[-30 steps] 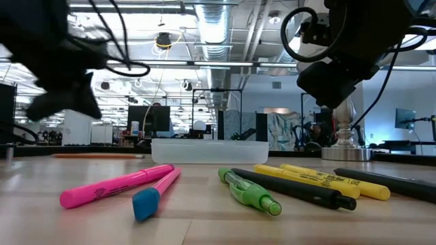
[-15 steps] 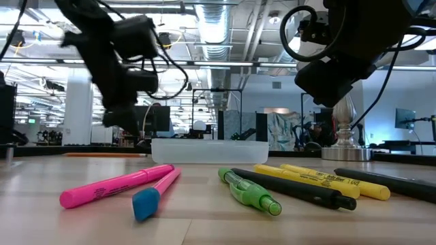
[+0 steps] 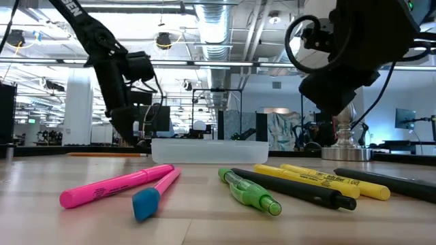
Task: Pick & place school supplies into a supply box
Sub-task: Put the orange pencil into the transparent supply box
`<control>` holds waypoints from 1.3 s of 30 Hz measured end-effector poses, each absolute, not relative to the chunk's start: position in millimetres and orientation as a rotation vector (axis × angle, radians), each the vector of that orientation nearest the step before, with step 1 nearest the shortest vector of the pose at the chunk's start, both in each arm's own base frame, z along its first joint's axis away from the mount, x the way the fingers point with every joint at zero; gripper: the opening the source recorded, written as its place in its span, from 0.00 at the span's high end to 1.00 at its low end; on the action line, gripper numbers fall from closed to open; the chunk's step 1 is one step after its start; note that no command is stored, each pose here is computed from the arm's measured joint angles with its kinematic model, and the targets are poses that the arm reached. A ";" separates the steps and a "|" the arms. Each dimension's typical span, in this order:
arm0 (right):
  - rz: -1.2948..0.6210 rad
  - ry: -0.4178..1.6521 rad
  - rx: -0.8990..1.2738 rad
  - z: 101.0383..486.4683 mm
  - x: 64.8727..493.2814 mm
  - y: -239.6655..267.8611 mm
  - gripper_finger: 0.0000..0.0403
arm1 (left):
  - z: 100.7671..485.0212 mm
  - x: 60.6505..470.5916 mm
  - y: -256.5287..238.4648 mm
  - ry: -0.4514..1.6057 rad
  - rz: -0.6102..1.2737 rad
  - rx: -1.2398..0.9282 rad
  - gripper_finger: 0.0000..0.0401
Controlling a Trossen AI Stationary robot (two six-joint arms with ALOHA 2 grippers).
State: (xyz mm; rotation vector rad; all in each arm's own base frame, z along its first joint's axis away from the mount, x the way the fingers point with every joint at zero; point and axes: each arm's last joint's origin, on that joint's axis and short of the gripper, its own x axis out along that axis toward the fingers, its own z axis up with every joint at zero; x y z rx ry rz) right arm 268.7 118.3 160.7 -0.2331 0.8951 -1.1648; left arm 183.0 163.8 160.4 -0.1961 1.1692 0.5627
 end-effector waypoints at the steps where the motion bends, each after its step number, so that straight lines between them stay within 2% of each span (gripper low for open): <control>1: -1.165 0.896 -0.232 160.5 268.6 118.1 0.71 | 160.2 180.9 165.4 1.177 0.566 -0.198 0.42; 13: -1.166 0.895 -0.229 160.2 268.7 118.0 0.71 | 157.5 173.9 162.9 1.257 0.525 -0.194 0.42; 21: -1.165 0.896 -0.229 160.2 268.7 118.1 0.71 | 156.2 174.3 161.1 1.247 0.435 -0.171 0.42; 30: -1.165 0.894 -0.226 160.1 268.9 118.2 0.71 | 155.0 167.9 166.8 1.238 0.445 -0.217 0.42; 39: -1.165 0.895 -0.227 160.1 269.0 118.1 0.71 | 125.4 173.1 173.7 1.343 0.406 -0.290 0.43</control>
